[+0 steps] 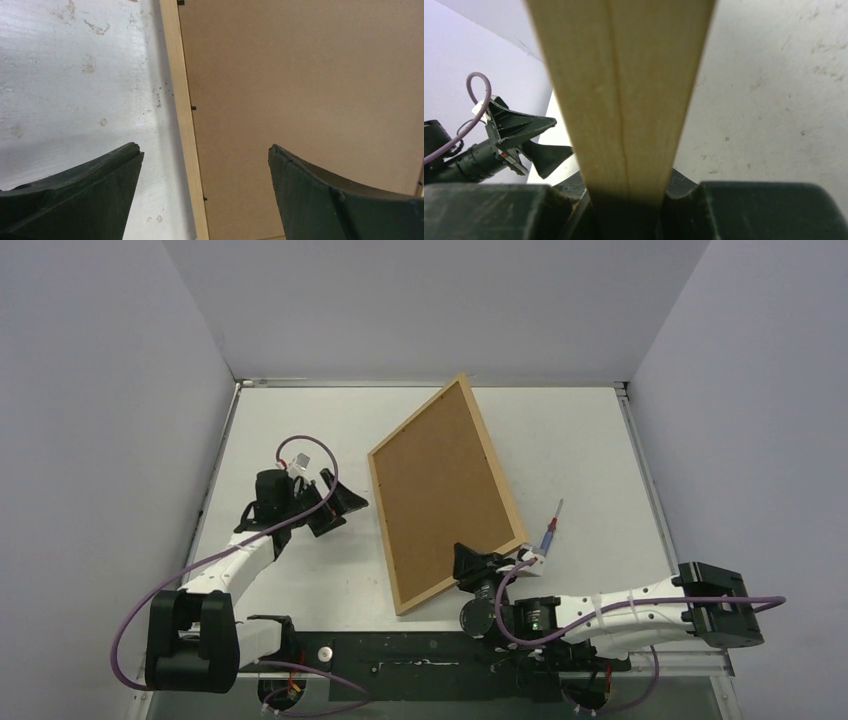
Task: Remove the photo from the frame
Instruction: Turn over the photo frame at the center of the board.
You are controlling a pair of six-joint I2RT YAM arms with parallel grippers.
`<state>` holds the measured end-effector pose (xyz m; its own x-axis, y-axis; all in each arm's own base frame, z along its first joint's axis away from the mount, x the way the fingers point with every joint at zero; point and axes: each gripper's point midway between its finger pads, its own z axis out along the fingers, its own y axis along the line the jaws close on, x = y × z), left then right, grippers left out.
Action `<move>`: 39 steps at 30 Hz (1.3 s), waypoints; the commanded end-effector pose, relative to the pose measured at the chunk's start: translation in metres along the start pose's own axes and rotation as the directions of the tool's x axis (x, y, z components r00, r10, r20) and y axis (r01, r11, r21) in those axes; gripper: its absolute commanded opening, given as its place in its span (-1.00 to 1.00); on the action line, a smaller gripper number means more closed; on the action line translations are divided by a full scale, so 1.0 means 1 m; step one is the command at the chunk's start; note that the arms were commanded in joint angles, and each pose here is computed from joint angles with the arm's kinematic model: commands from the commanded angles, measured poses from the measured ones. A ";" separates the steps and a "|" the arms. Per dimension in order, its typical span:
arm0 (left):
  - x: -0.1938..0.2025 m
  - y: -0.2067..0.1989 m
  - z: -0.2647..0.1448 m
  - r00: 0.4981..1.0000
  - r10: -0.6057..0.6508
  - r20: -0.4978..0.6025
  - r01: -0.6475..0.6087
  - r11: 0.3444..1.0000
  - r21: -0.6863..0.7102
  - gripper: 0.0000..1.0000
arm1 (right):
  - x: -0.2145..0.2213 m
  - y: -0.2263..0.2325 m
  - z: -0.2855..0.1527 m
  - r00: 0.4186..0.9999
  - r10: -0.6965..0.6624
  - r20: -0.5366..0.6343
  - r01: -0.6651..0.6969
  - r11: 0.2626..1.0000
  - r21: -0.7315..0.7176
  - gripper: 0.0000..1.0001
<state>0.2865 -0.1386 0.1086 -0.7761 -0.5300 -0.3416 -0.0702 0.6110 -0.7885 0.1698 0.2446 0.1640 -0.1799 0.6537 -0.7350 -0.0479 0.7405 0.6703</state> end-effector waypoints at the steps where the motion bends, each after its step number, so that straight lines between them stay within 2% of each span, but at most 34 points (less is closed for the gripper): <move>1: 0.001 -0.005 0.004 0.999 0.048 -0.010 -0.047 0.998 0.038 0.91 | 0.031 -0.016 -0.004 0.992 0.088 -0.095 -0.086 0.996 0.024 -0.93; 7: 0.001 0.005 0.001 0.998 0.049 -0.027 -0.050 0.998 -0.043 0.90 | 0.041 -0.023 -0.003 0.986 0.134 -0.099 -0.131 0.991 0.035 -0.90; 12: -0.004 0.009 -0.002 0.999 0.031 0.009 -0.031 0.996 -0.079 0.90 | 0.051 -0.038 -0.002 0.981 0.170 -0.098 -0.164 0.984 0.069 -0.86; 19: -0.007 0.008 -0.006 0.999 0.032 0.038 -0.029 0.996 -0.090 0.90 | 0.063 -0.045 -0.001 0.979 0.175 -0.108 -0.165 0.982 0.095 -0.76; 25: -0.005 0.011 -0.006 0.999 0.029 0.035 -0.025 0.995 -0.099 0.90 | 0.084 -0.056 -0.001 0.961 0.245 -0.130 -0.228 0.964 0.137 -0.75; 33: -0.006 0.014 -0.007 0.999 0.035 0.038 -0.031 0.993 -0.115 0.90 | 0.112 -0.061 0.000 0.930 0.334 -0.154 -0.302 0.933 0.196 -0.54; 36: -0.006 0.022 -0.009 0.998 0.050 0.037 -0.043 0.986 -0.159 0.90 | 0.118 -0.068 -0.001 0.921 0.356 -0.158 -0.319 0.923 0.217 -0.52; 39: -0.004 0.046 -0.013 0.999 0.033 0.033 -0.022 0.958 -0.285 0.90 | 0.123 -0.076 -0.003 0.915 0.371 -0.161 -0.329 0.914 0.237 -0.51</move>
<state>0.2721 -0.1187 0.0792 -0.7769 -0.5333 -0.3347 -0.1881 0.7039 -0.6849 0.1648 0.2717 0.0610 -0.2284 0.8957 -0.3814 0.1567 0.4205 0.8937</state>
